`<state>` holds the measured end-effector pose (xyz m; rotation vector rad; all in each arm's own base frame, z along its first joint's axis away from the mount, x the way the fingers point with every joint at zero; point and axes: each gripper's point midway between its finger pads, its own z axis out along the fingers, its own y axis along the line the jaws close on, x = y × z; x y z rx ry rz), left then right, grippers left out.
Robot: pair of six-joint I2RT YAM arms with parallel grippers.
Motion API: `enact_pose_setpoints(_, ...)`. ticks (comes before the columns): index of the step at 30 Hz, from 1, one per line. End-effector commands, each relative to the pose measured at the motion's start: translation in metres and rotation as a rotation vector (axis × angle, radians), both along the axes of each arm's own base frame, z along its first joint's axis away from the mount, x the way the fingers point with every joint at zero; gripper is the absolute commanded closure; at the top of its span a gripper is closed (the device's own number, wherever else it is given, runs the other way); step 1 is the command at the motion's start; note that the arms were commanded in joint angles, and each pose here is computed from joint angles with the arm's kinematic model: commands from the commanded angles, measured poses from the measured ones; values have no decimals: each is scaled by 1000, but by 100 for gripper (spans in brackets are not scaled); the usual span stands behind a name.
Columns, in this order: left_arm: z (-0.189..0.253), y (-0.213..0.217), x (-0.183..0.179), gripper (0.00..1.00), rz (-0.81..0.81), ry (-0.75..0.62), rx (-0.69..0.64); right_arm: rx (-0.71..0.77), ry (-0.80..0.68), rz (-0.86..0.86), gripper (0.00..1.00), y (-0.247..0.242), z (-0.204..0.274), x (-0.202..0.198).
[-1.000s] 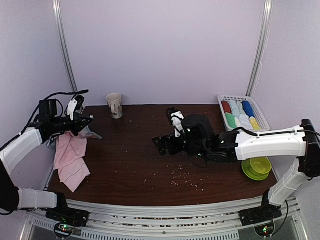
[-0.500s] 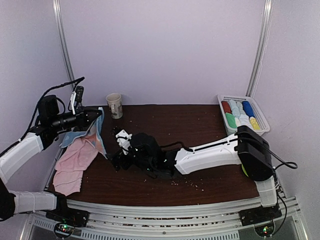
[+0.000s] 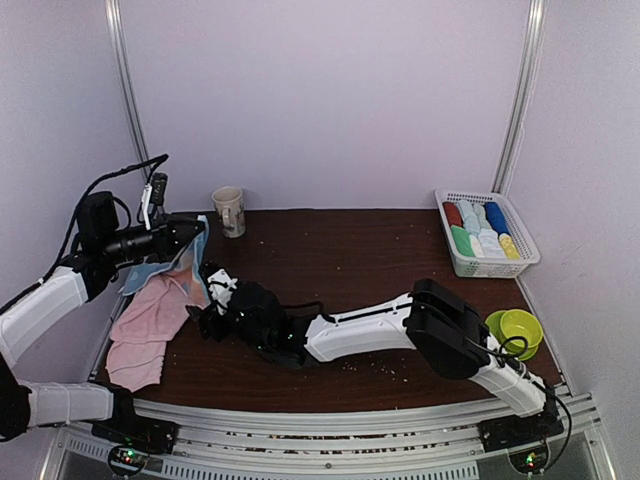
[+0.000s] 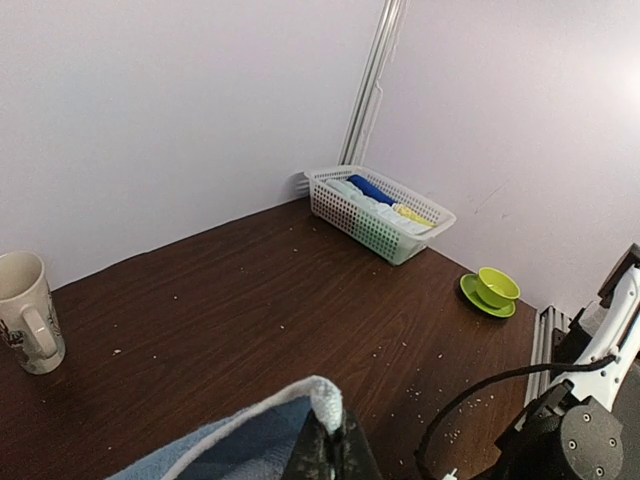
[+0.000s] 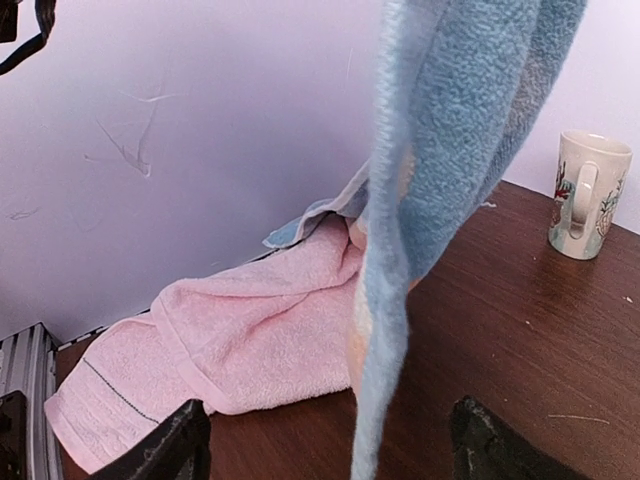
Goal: Roll the towels
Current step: Pass from the left arm to the right
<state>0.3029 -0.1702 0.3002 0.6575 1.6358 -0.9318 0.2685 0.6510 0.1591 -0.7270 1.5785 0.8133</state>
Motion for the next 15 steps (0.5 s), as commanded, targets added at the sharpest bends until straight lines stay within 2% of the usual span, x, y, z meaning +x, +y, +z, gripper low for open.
enact_pose_setpoints(1, 11, -5, -10, 100, -48, -61, -7, 67, -29, -31, 21, 10, 14, 7)
enact_pose_setpoints(3, 10, -6, -12, 100, -55, -63, 2, 77, -35, -24, 32, 13, 15, 7)
enact_pose_setpoints(11, 0, -5, -18, 100, -71, -73, 63, 113, -53, -28, 99, 6, 23, 14)
enact_pose_setpoints(15, -1, -2, -16, 100, -46, -89, 97, 157, -63, 6, 100, -9, 42, 10)
